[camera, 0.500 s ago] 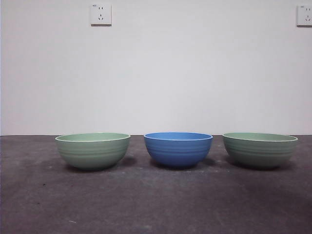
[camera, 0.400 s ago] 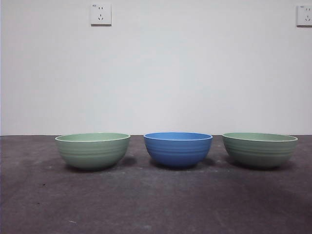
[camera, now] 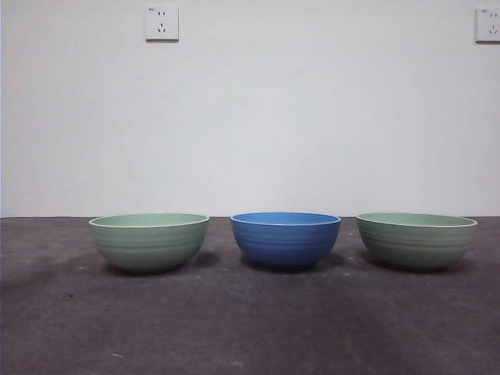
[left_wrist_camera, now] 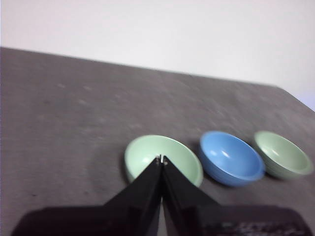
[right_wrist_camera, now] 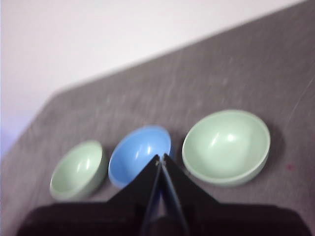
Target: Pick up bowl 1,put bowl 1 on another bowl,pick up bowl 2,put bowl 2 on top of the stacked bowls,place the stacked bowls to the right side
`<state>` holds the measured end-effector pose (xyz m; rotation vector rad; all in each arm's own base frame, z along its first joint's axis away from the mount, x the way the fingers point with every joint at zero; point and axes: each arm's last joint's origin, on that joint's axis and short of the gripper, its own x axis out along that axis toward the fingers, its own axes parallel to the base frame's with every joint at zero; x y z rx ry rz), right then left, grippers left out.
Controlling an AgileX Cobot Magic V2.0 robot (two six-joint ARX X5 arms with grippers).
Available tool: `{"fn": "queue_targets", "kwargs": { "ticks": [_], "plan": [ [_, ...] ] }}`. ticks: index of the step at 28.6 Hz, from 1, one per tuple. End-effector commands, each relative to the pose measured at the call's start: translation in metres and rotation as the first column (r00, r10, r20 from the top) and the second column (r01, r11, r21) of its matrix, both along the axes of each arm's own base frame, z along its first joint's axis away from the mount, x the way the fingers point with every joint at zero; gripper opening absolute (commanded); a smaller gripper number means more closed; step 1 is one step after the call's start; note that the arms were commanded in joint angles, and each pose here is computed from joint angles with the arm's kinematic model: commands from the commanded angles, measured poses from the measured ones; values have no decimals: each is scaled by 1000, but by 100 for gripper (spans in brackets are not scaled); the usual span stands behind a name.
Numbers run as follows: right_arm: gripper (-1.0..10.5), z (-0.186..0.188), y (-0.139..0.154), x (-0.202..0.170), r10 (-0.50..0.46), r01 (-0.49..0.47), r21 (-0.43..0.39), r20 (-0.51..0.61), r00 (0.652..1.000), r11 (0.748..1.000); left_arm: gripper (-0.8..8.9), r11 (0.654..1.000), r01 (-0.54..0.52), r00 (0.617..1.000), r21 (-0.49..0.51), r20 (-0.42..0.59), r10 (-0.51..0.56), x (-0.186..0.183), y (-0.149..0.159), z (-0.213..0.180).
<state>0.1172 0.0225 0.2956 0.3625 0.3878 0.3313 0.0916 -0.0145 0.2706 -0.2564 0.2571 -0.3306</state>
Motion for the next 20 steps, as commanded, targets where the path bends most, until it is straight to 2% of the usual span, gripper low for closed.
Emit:
{"fn": "queue_targets", "kwargs": {
  "ticks": [1,3,8,13,15,20],
  "plan": [
    [-12,24,3,8,96,-102,-121,-55,994,987,-8,994,97,995,56,-40,-94,7,-2,21],
    [-12,38,3,13,118,-136,-172,-113,987,976,-8,984,160,985,78,-83,-153,12,-4,33],
    [-12,67,4,20,174,-245,-285,-254,952,927,-8,946,297,940,127,-210,-267,20,-7,61],
    [-12,79,4,18,203,-328,-325,-365,909,887,-8,919,360,906,162,-298,-302,22,-8,77],
    [-12,79,4,17,204,-343,-331,-388,899,879,-8,913,372,897,168,-319,-307,22,-8,79],
    [23,78,3,16,203,-348,-327,-404,892,878,0,912,377,888,160,-344,-307,21,-7,78]
  ]
}}
